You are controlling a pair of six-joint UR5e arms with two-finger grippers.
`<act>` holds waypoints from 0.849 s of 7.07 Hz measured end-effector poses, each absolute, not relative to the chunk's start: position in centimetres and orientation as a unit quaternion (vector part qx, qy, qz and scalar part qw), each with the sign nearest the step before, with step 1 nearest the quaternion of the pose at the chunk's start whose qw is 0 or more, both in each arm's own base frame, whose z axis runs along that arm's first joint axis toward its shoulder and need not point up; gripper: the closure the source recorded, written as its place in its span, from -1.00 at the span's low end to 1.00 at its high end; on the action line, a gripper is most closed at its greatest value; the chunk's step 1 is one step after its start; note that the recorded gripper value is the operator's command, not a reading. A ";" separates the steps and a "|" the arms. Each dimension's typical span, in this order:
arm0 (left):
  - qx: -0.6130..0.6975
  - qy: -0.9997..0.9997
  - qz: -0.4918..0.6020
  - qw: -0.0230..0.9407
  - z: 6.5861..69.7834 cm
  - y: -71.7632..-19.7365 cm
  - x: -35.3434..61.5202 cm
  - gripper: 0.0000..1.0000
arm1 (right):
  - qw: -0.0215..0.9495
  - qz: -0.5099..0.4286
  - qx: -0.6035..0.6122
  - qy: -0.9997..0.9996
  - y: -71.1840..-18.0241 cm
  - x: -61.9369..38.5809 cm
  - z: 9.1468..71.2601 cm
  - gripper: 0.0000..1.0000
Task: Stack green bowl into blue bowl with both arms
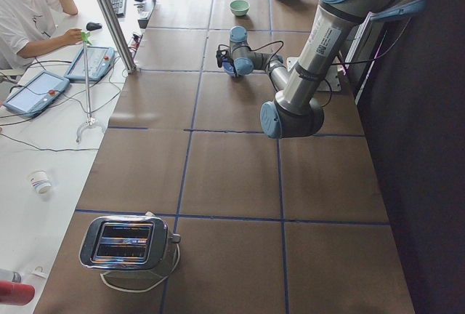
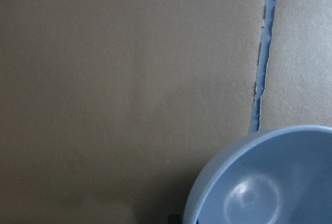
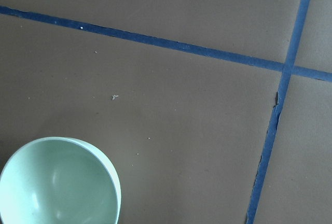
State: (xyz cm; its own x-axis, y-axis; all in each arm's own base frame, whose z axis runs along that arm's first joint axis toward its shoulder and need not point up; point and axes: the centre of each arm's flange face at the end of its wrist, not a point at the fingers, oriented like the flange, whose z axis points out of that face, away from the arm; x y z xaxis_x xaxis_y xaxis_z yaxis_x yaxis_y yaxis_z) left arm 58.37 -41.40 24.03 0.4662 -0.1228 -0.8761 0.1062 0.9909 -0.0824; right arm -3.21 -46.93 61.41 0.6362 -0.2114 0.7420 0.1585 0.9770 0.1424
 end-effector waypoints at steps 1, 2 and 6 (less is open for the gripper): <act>-0.006 0.515 -0.067 0.854 23.7 -41.4 58.2 -1.00 | 0.902 -0.104 0.031 -0.419 -46.9 -3.4 61.3 -1.00; 0.000 0.522 -0.070 0.850 23.0 -41.5 57.5 -1.00 | 0.899 -0.108 0.029 -0.424 -46.9 -3.9 61.2 -1.00; 0.027 0.559 -0.076 0.825 20.9 -40.3 50.6 -1.00 | 0.898 -0.046 0.040 -0.437 -45.4 -11.9 60.2 -0.89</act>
State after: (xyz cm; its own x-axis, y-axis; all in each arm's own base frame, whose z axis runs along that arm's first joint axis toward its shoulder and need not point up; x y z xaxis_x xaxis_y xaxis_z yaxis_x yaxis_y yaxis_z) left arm 50.58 -40.32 20.85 0.3640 -0.0956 -0.9265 0.1549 0.9871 -0.0410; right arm -11.89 -45.36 60.17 0.6146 -0.1174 0.7801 0.0474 0.9926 0.1121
